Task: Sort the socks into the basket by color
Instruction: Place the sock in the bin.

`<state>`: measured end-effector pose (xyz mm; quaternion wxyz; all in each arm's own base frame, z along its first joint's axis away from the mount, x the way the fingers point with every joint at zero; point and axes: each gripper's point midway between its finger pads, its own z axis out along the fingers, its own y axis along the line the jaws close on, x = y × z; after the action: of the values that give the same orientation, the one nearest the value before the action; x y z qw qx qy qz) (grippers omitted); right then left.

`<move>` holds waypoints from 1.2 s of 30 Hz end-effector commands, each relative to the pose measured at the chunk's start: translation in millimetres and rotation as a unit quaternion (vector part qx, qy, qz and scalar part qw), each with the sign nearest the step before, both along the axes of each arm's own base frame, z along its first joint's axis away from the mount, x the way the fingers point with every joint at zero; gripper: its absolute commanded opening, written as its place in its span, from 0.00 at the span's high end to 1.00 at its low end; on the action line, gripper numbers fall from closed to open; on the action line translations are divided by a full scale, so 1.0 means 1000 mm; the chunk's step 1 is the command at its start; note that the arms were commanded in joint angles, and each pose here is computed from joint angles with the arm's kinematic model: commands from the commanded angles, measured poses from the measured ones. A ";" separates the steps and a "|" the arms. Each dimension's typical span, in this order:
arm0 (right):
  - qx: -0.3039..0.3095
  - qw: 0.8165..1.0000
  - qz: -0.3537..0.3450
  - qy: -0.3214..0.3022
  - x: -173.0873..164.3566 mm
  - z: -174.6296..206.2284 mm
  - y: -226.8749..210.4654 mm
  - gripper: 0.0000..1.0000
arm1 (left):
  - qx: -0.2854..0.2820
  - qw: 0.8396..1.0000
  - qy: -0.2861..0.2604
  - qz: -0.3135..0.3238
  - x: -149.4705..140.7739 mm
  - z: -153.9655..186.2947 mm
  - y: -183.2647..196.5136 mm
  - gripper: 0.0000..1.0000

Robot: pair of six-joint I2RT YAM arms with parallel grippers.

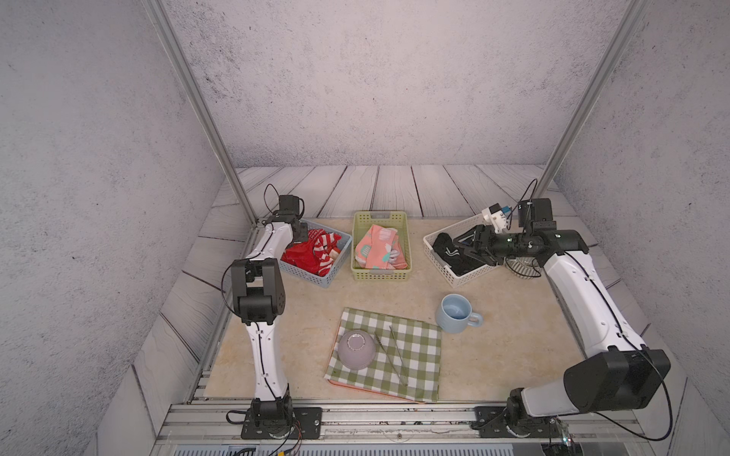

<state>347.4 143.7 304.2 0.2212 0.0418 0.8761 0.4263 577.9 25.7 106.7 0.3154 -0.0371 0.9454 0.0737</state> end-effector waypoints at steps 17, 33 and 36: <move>-0.008 1.000 0.001 -0.005 0.001 -0.003 -0.004 0.33 | -0.047 0.999 0.005 -0.006 -0.006 0.004 -0.016 0.18; -0.001 1.000 0.001 -0.005 0.004 -0.002 -0.003 0.28 | -0.078 0.995 0.040 -0.039 -0.035 0.058 -0.028 0.00; -0.006 1.000 0.000 -0.001 0.003 -0.004 -0.004 0.25 | -0.083 0.993 0.072 -0.047 -0.043 0.063 -0.031 0.00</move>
<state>350.3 141.9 301.8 0.2215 0.0422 0.8766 0.4250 552.7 -2.5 160.8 0.2802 -0.0248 0.9596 -0.0056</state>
